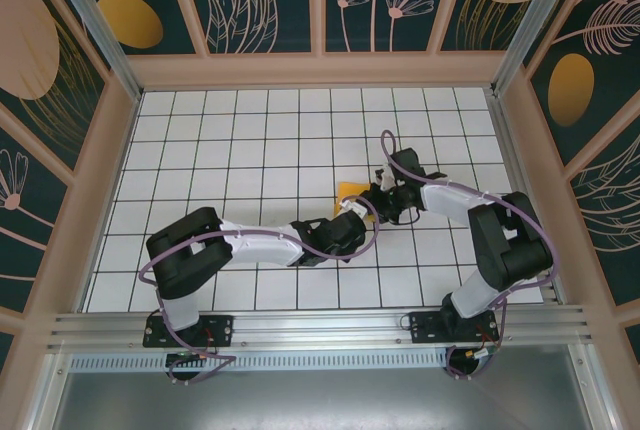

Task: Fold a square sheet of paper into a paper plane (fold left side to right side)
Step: Fold the wing for the fifth time at the center of the table.

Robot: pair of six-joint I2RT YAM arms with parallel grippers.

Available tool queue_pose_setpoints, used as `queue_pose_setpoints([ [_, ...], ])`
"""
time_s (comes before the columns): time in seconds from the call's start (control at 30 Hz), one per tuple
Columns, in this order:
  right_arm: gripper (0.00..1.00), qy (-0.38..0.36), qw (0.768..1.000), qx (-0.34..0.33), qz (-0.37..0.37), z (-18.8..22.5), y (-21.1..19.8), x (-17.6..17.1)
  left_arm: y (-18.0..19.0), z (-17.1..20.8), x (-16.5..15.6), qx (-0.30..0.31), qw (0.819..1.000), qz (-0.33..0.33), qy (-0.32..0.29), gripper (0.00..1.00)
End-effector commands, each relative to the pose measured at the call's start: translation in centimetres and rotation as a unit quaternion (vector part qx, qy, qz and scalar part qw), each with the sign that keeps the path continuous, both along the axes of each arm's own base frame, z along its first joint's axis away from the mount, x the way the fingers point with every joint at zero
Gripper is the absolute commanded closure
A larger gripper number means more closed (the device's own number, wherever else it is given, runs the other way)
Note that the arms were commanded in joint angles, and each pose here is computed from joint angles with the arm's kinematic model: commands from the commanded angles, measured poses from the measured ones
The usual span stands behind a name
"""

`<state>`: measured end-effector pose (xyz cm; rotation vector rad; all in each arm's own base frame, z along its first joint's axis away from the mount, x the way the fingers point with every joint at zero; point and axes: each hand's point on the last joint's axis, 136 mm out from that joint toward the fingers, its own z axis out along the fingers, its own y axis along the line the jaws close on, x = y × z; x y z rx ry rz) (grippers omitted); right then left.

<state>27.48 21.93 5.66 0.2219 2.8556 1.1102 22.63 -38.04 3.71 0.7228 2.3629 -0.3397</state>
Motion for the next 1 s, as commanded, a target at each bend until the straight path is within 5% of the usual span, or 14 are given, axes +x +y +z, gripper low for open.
queue_pose_setpoints([
  [0.0, 0.63, -0.037, 0.999, 0.004, 0.003, 2.5, 0.0, 0.8, -0.4, 0.4, -0.3, -0.006, 1.0, -0.002, 0.004, 1.0],
  [0.33, 0.32, -0.129, 0.99, 0.001, -0.049, 6.5, -4.3, 2.4, -0.6, 1.6, -0.2, -0.095, 0.994, -0.001, 0.062, 1.0],
  [0.97, 0.34, -0.136, 0.99, 0.0, -0.03, 2.6, -4.0, 0.6, 1.6, 2.6, 1.3, -0.332, 0.92, 0.049, 0.202, 1.0],
])
